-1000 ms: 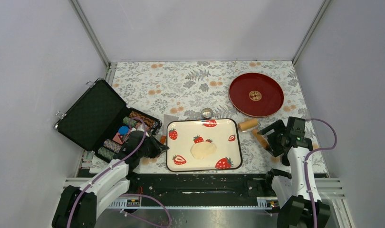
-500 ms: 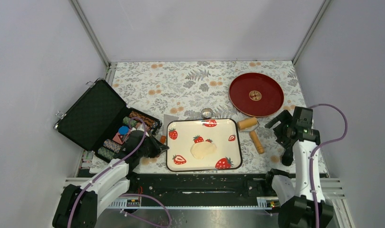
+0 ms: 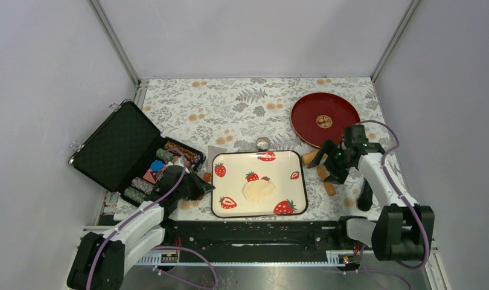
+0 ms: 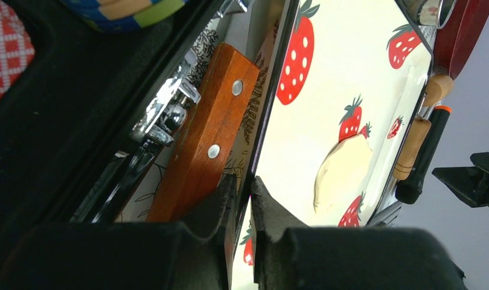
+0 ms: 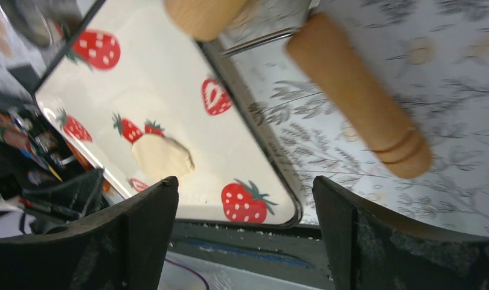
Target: Roll out the dumpling wrappers from the dough
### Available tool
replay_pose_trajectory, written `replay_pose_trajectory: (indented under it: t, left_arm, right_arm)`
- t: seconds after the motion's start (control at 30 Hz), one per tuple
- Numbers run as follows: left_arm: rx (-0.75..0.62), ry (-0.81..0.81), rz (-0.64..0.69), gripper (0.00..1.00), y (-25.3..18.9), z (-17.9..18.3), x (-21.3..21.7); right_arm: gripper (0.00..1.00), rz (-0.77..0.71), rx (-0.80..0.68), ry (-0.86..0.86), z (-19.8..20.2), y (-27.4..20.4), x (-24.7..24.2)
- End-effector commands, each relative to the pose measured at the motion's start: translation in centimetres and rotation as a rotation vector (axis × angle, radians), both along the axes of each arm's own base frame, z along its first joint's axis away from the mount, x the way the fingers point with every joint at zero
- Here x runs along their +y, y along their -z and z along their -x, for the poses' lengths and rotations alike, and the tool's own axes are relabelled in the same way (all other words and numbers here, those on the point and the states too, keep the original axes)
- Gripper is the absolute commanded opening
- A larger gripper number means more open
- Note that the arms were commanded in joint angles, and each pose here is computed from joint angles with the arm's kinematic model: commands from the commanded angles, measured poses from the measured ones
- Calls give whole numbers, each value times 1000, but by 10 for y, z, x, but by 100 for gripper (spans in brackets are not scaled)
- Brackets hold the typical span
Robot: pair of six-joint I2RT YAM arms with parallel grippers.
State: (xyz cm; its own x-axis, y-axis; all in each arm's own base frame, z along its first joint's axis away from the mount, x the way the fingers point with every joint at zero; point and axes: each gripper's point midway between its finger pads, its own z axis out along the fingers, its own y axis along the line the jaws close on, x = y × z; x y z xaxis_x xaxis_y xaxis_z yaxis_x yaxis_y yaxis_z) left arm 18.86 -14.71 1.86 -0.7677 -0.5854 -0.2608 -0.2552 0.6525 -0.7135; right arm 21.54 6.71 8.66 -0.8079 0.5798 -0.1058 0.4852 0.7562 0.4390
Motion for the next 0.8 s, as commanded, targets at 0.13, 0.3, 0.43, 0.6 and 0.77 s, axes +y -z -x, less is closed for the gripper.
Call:
replay_pose_trajectory:
  t: [0.13,0.3,0.43,0.6,0.77]
  left_arm:
    - [-2,-30,-29,0,3,-5,7]
    - [-12,-32,-28,0,2,-5,8]
    - [-6,-35,-25,0,4,-4,8]
    - [-9,-36,-23,0,3,-5,8]
    - [-2,-33,-24,0,4,-5,8]
  right_arm:
    - [86,-41,-76,-133,-49,-22,69]
    - [81,-53,-75,-218,-76,-28,118]
    - [73,-56,-67,-266,-100,-25,149]
    - [70,-7,-47,-292,-126,-14,165]
    - [66,40,-13,-311,-145,-2,168]
